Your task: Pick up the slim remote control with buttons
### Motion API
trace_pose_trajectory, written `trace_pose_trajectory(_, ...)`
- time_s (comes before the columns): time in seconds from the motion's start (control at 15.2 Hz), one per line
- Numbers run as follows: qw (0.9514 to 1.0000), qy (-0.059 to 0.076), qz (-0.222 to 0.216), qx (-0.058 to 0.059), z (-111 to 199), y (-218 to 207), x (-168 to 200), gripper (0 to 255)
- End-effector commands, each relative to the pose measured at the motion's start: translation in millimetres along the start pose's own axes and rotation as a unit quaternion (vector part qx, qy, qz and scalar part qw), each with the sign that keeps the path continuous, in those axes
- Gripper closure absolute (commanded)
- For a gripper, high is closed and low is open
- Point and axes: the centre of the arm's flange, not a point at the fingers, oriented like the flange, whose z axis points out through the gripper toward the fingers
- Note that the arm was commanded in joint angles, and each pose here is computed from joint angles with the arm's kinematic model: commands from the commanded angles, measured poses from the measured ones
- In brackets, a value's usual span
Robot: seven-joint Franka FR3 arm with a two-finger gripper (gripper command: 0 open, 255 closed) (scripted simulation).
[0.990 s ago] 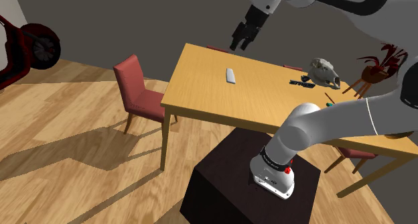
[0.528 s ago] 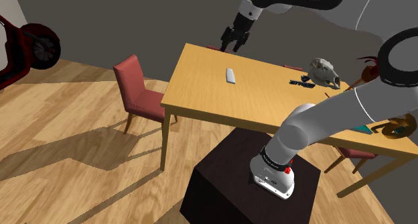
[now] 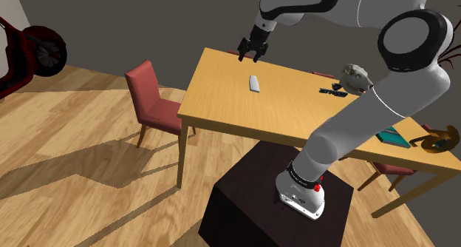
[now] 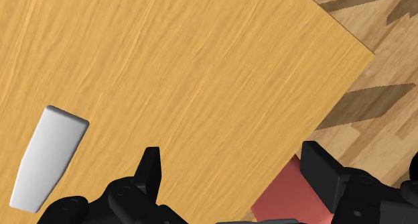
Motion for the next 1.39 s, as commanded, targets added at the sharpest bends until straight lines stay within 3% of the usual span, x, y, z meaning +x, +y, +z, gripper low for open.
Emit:
trace_pose_trajectory(0.0,0.9998,-0.002,0.021,-0.005,14,16,15,0)
trace_pose_trajectory(0.66,0.9918,-0.014,0.124,-0.029,85,99,86,0)
trace_pose_trajectory(1.32,0.9726,-0.025,0.225,-0.052,153,197,137,0)
